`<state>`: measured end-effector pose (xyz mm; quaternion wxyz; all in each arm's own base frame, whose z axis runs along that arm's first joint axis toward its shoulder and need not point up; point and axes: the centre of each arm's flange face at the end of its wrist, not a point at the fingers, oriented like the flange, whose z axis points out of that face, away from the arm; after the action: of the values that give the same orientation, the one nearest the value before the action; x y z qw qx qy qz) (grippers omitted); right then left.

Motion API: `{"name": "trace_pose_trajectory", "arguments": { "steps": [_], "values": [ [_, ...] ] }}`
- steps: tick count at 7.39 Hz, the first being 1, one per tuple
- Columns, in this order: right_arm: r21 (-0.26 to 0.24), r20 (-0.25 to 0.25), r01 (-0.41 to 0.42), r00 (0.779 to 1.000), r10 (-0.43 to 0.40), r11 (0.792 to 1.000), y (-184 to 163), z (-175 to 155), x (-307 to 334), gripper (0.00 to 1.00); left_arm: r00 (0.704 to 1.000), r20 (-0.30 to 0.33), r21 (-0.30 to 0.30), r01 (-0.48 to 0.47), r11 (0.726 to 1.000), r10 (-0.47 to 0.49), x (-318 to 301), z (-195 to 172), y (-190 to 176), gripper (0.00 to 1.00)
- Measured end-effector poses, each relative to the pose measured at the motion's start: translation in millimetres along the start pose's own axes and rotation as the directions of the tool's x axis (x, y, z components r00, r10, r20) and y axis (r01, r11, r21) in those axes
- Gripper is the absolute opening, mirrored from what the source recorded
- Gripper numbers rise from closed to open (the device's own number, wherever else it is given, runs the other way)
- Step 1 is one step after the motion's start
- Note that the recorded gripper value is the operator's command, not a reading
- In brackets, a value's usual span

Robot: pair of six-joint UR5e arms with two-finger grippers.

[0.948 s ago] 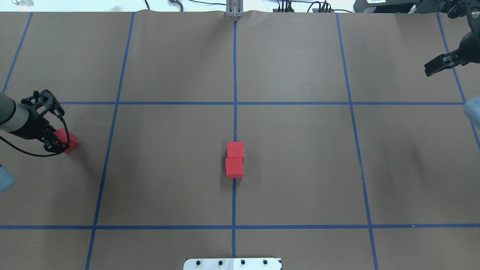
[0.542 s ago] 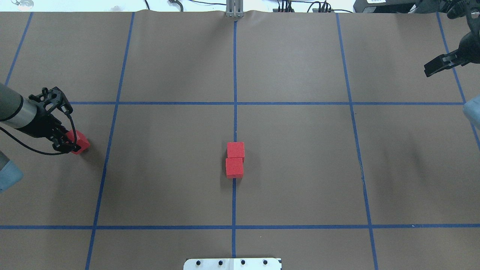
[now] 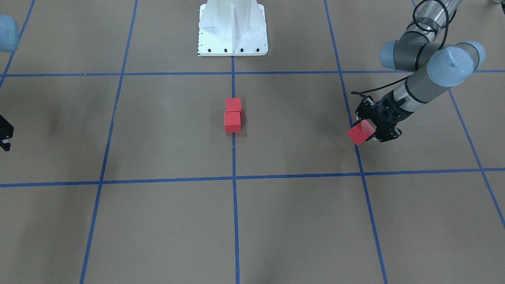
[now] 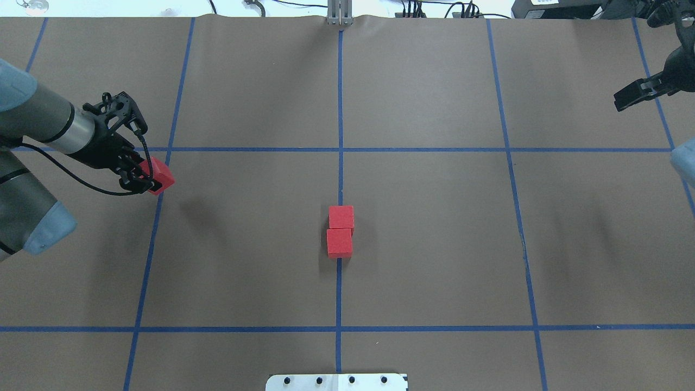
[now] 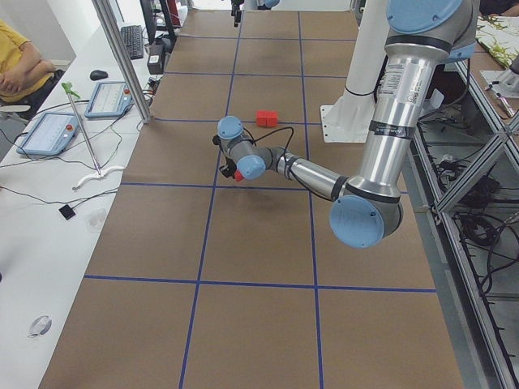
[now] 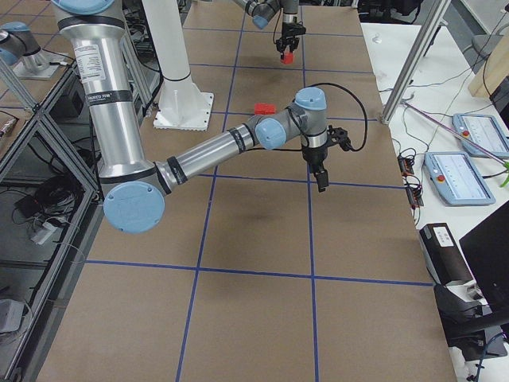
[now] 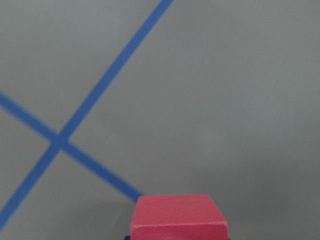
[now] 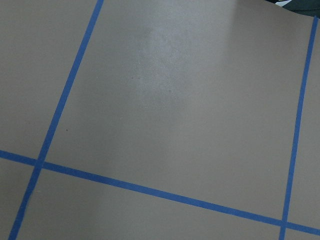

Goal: Form red blocks into L shape at center
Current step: 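Carry the red cube with the left gripper toward the center pair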

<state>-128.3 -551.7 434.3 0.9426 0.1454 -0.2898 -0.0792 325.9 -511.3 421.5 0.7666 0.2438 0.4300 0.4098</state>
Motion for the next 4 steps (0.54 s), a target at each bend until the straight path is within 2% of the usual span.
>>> {"name": "trace_pose_trajectory", "arguments": {
  "steps": [3, 4],
  "values": [
    [-0.009, -0.003, -0.005, 1.0, 0.005, 1.0, 0.9, 4.3, 2.6, 1.0, 0.993, 0.081, 0.033, -0.085, 0.996, 0.082, 40.7, 3.9, -65.4, 0.0],
    [-0.013, -0.004, -0.007, 1.0, 0.007, 1.0, 1.7, 5.8, 3.6, 1.0, 0.99, 0.085, 0.032, -0.118, 0.992, 0.115, 64.4, 12.1, -86.4, 0.0]
  ]
}}
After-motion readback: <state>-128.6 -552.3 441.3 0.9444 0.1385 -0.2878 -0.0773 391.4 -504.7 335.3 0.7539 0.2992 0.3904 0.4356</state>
